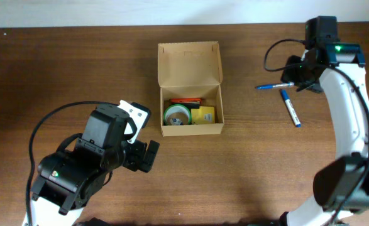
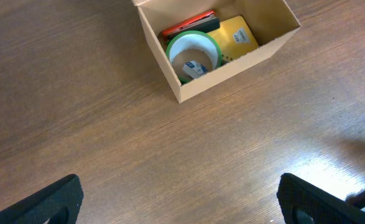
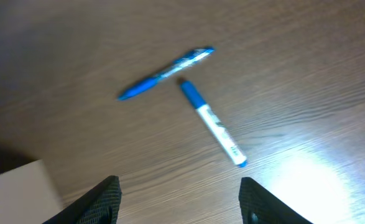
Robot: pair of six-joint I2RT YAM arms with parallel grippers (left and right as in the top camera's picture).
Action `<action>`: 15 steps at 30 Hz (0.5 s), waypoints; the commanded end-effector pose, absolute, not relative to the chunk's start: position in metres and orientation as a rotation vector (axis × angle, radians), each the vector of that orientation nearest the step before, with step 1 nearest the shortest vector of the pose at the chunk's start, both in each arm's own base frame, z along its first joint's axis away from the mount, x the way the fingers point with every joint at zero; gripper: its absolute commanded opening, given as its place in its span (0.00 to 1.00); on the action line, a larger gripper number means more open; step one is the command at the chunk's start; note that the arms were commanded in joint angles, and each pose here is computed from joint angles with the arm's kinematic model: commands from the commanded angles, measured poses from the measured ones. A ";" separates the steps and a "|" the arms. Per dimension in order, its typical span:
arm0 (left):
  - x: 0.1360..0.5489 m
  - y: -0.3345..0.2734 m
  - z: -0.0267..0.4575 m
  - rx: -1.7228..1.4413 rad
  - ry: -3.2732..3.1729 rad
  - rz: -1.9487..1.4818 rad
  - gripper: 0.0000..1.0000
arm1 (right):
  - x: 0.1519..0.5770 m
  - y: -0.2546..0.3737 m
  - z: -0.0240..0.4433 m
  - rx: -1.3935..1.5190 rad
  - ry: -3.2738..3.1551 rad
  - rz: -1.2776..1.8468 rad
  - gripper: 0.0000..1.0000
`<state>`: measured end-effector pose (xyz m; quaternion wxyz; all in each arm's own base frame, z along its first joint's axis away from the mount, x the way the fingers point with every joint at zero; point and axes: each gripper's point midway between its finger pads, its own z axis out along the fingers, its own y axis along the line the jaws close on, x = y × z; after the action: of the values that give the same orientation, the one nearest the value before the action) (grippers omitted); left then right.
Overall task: Pack container
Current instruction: 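Move the right gripper to the blue marker and grasp it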
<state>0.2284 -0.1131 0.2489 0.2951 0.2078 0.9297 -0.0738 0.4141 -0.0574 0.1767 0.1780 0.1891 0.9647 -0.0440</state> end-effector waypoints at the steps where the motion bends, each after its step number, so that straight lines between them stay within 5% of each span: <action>1: 0.228 -0.115 0.259 0.570 2.438 -0.216 1.00 | 0.419 -0.078 0.160 0.409 2.787 -0.209 0.62; 15: 0.228 -0.115 0.259 0.570 2.437 -0.216 1.00 | 0.440 -0.074 0.074 -0.052 2.966 -0.123 0.61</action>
<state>0.2285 -0.1132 0.2489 0.2951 0.2078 0.9297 -0.0738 0.4355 -0.0773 0.0834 0.0915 0.0245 0.9940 -0.0545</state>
